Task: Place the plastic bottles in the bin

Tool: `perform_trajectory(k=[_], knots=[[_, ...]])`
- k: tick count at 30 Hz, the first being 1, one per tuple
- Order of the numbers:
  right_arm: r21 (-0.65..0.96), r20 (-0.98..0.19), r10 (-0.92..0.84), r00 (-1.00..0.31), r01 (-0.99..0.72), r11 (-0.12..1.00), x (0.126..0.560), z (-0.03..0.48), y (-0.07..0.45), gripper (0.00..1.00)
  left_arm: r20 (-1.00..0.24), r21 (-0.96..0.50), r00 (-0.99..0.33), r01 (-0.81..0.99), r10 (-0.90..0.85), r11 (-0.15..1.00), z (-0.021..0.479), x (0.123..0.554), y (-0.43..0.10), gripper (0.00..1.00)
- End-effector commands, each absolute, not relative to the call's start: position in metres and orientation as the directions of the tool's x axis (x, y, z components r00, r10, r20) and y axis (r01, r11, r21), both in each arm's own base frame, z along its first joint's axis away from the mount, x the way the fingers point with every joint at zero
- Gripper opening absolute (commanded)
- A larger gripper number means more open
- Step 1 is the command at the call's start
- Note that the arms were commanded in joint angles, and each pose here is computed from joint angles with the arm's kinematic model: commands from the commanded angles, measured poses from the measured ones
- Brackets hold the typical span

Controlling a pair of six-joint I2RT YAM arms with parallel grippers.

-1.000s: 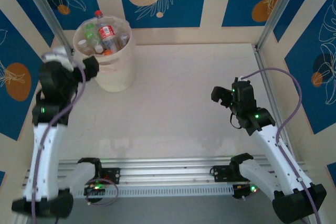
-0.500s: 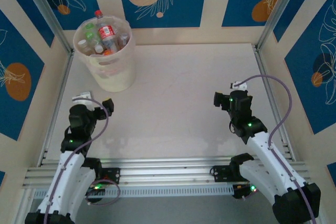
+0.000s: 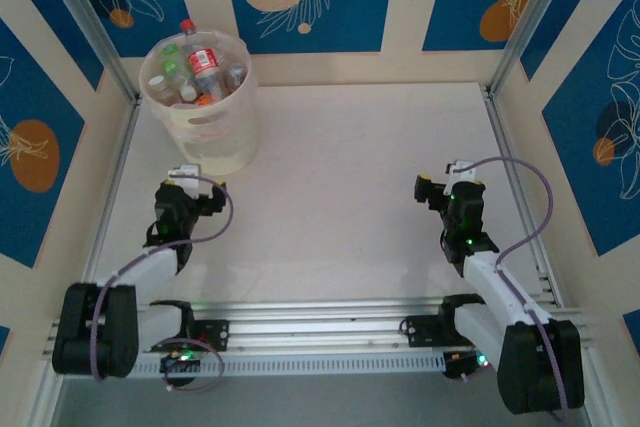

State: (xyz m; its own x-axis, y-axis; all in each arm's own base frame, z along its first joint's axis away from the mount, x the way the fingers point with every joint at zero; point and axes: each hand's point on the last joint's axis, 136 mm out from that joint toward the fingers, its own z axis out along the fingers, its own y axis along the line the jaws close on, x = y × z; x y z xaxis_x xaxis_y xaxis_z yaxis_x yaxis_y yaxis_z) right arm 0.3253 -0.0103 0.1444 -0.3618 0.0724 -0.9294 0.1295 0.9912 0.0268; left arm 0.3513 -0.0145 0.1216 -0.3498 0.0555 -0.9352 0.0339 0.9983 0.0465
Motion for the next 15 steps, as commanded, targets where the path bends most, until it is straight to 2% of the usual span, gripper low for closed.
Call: perform_trajectory(k=[1,11,15], knots=[[0.077,-0.959,0.091,-0.268,0.065,0.995,0.339,0.160,-0.003,0.99,-0.965,0.049,-0.256,0.056,0.061,0.997,0.132,0.363,-0.020,0.99],[0.087,-0.952,0.078,-0.297,-0.017,0.996,0.358,0.135,0.007,0.99,-0.954,0.062,-0.285,0.097,0.088,0.993,0.096,0.388,-0.027,1.00],[0.102,-0.953,0.075,-0.295,-0.076,0.992,0.365,0.127,0.016,0.99,-0.922,0.047,-0.377,0.122,0.090,0.991,0.088,0.396,-0.029,0.99]])
